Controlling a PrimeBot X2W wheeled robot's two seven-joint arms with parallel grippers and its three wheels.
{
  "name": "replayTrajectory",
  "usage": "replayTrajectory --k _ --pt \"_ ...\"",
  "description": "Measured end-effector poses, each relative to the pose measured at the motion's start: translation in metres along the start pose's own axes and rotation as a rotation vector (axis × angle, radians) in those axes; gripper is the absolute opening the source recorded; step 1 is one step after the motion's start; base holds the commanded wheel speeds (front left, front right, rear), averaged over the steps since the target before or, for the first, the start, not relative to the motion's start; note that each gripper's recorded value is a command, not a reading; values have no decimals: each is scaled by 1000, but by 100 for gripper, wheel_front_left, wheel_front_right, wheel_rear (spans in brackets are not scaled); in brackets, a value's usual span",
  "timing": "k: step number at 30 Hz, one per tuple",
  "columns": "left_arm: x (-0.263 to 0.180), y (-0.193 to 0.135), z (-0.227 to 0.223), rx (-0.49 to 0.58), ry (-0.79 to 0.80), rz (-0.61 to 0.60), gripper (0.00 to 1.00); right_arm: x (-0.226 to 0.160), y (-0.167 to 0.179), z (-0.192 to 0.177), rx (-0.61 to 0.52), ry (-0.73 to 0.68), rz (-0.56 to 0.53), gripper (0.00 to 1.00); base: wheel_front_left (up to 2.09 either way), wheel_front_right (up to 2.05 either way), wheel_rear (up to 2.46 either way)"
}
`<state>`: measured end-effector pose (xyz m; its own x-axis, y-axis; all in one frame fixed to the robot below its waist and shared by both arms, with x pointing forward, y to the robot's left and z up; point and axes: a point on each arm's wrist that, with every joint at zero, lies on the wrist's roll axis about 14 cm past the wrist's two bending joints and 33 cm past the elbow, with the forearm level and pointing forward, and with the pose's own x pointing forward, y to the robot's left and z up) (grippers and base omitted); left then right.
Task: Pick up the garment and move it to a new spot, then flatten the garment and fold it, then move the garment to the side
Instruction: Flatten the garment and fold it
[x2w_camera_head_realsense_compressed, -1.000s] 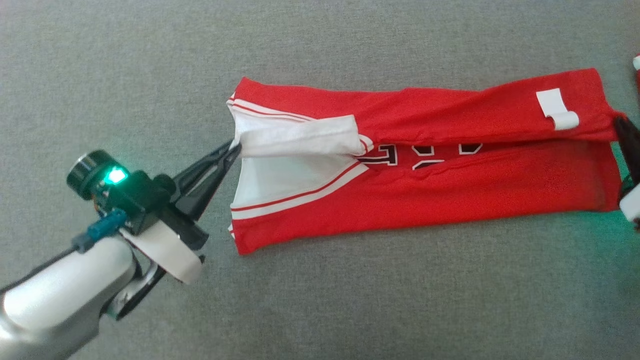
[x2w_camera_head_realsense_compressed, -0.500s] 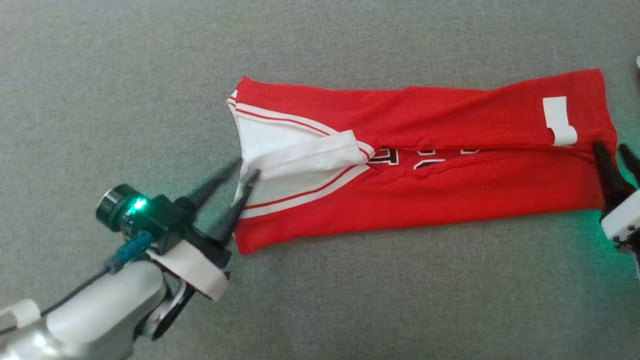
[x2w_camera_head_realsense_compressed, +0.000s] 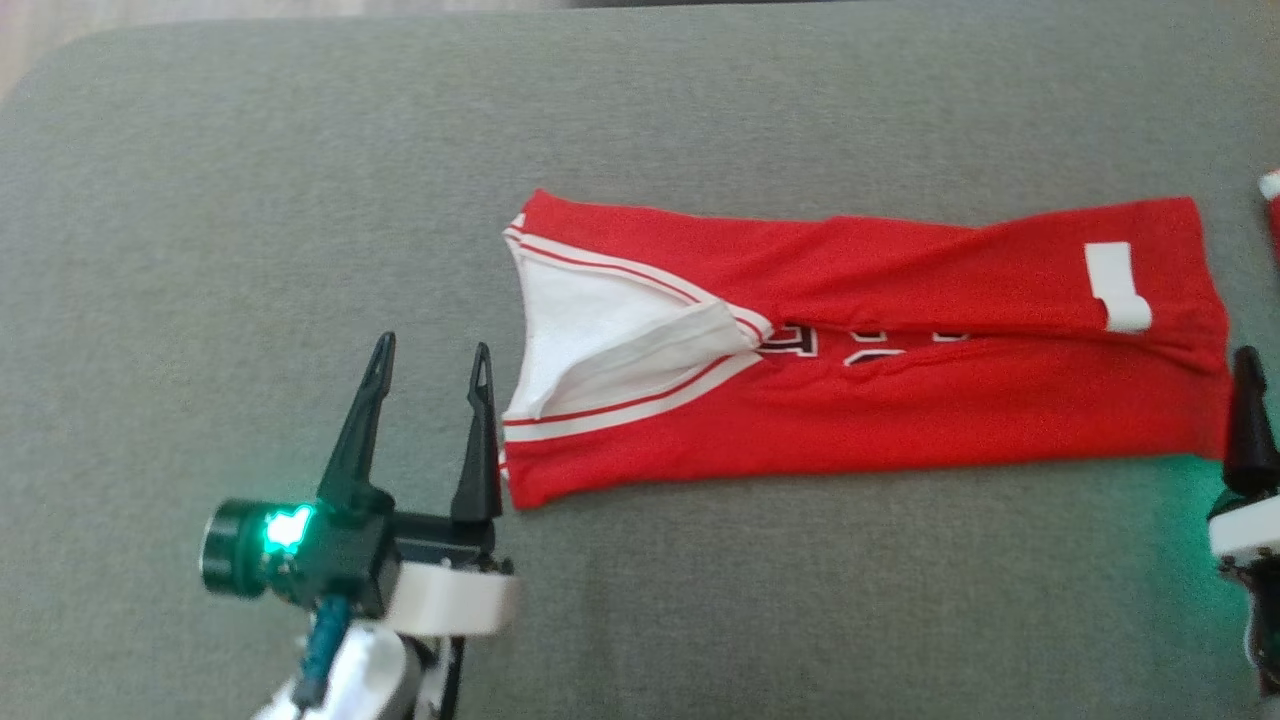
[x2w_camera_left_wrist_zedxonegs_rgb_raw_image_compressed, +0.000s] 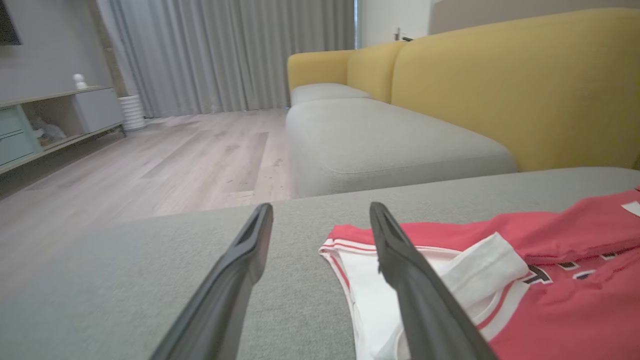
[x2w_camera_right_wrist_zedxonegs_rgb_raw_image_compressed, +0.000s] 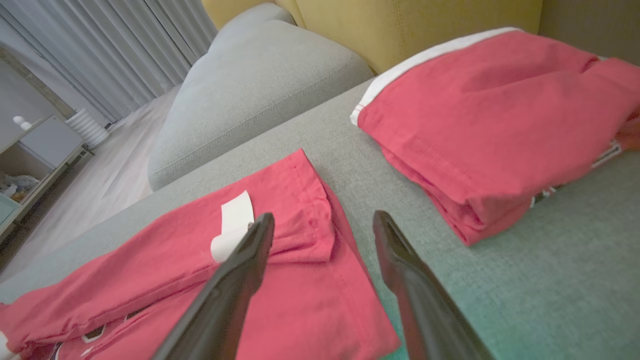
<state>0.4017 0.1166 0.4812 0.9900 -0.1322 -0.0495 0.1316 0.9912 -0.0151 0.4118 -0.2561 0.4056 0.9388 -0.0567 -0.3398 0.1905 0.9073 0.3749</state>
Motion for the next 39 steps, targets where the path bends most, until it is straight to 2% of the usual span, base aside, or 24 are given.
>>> replayTrajectory --k 5,13,14,15,16,17,19,20,23,29,35,39 --pt "-14 8 20 15 -91 107 100 12 -4 -1 8 9 -23 100 0 0 0" --pt "-32 13 34 20 -147 165 100 40 -10 -23 -41 159 -69 100 0 0 0" --pt "-34 16 34 26 -146 173 100 39 -13 -31 -46 195 -81 92 0 0 0" --pt "-36 19 34 31 -147 183 100 37 -16 -39 -48 232 -95 76 0 0 0" --pt "-38 22 35 32 -149 194 100 37 -18 -41 -42 244 -102 72 0 0 0" --pt "-39 24 35 32 -151 200 100 36 -18 -42 -38 258 -105 59 0 0 0" --pt "-39 26 36 34 -155 207 100 36 -16 -45 -35 276 -101 11 0 0 0" --pt "-39 27 37 33 -159 209 100 35 -14 -45 -32 275 -93 0 0 0 0" --pt "-36 25 40 23 -169 200 100 34 -5 -41 -17 260 -69 0 0 0 0" --pt "-31 17 42 13 -180 165 100 26 -14 -17 -39 190 -70 0 0 0 0" --pt "-28 15 47 10 -199 143 100 19 -36 47 -93 47 -94 0 0 0 0" --pt "-29 12 44 4 -191 130 100 13 -21 83 -113 -40 -49 0 0 0 0"
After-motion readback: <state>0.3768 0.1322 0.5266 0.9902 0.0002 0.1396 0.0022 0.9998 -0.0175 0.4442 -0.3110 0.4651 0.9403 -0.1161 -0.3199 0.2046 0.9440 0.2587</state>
